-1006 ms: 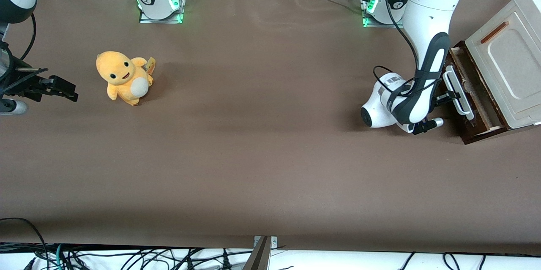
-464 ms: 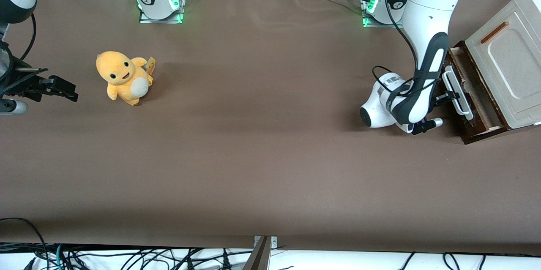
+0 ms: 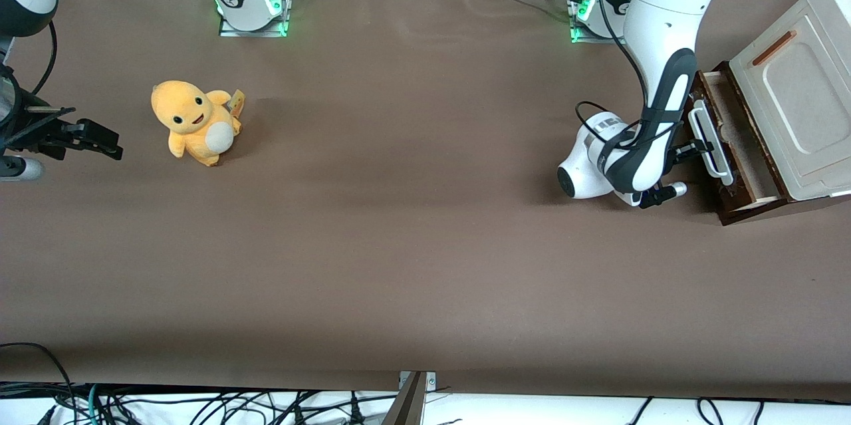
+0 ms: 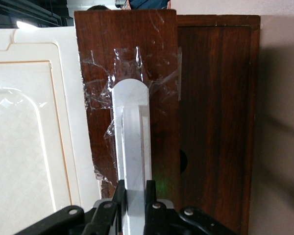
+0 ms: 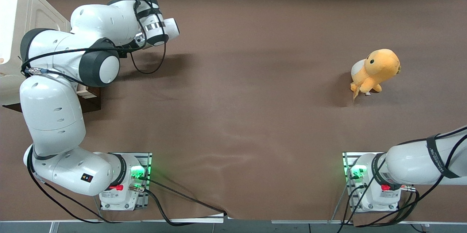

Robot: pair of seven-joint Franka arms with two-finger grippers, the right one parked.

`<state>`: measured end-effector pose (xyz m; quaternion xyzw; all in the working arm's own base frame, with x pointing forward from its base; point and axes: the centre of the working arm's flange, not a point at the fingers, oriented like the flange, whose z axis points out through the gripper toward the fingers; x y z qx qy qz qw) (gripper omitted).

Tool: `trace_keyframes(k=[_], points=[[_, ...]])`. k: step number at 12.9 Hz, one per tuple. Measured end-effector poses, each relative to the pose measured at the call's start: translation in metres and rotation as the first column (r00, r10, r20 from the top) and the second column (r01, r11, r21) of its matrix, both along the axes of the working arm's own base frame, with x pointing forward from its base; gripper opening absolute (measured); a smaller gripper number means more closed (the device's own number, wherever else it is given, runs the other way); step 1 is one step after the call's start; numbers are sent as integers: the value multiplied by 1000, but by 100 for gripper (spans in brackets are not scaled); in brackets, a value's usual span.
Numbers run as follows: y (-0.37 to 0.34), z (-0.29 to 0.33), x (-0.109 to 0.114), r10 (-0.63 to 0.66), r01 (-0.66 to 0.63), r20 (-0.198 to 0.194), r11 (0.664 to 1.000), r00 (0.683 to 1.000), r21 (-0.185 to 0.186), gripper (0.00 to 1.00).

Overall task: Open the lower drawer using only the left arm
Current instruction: 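Pull the handle with the left gripper, sliding the drawer outward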

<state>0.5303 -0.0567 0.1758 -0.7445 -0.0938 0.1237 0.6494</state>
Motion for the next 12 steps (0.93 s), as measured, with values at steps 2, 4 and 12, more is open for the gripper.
trace_keyframes(k=[2,4,12], points=[[0,0,0,0,0,0,1000,1000,0,19],[0,0,0,0,0,0,1000,1000,0,19],[-4,2,1,6,-6,6,1000,1000,-8,19]])
